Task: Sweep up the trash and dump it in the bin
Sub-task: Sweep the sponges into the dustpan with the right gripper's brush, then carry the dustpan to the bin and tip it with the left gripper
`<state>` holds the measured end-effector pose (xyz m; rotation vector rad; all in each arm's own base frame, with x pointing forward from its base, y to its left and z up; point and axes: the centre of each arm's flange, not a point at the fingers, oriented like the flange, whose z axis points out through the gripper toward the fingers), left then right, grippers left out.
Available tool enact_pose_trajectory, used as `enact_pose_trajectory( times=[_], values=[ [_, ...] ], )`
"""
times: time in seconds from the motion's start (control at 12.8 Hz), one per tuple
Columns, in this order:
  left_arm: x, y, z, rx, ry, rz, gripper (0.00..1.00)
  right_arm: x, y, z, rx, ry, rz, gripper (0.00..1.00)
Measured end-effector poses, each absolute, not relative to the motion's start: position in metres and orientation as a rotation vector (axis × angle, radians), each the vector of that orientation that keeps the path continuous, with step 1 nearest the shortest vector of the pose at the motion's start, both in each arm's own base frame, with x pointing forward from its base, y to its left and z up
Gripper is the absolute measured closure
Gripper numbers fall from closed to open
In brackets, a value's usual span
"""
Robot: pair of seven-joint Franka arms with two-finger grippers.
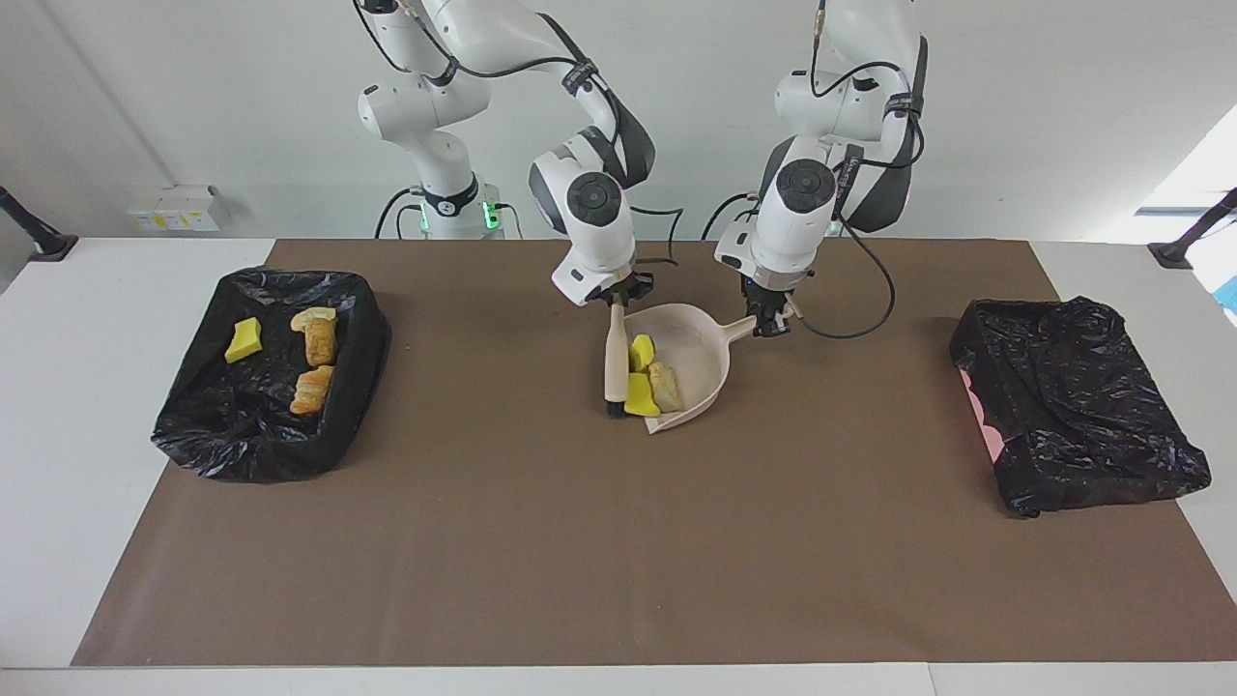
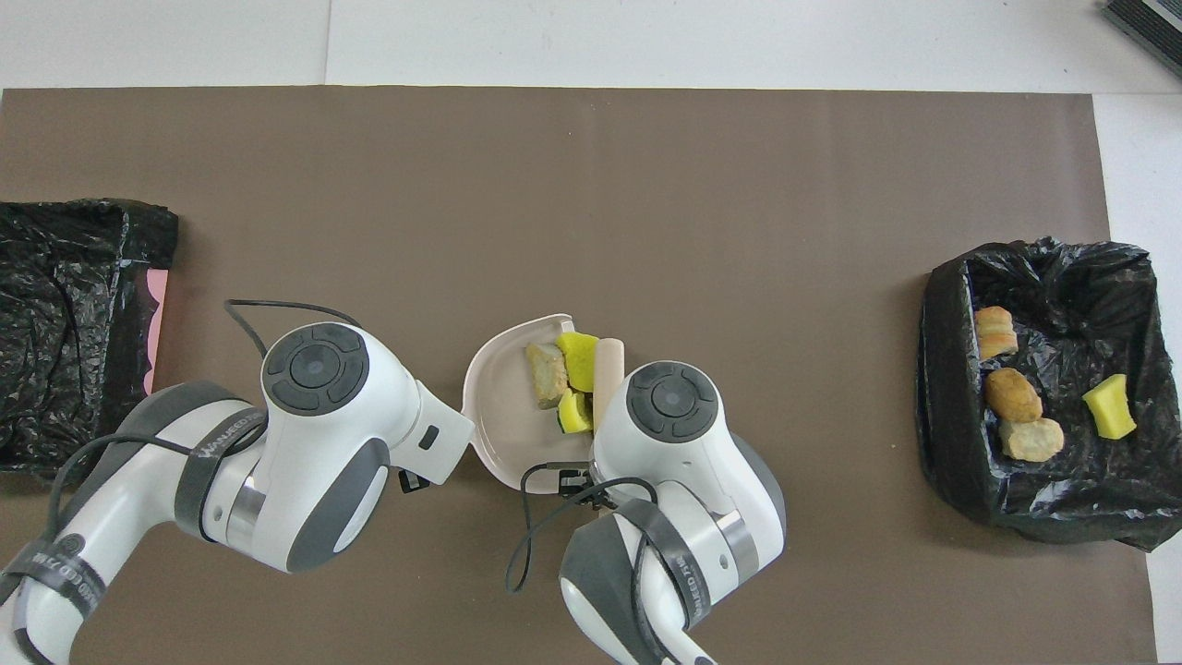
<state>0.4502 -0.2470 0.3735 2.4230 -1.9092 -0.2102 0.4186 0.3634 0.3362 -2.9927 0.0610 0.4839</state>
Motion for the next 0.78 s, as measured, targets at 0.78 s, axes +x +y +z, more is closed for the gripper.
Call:
enact_pose_trajectory(
  times=[0.78],
  values=[
    [0.452, -0.243, 0.373, 2.565, -1.715, -0.21, 0.69, 0.435, 0.327, 0.392, -2.946, 0.101, 0.484, 0.74]
  ],
)
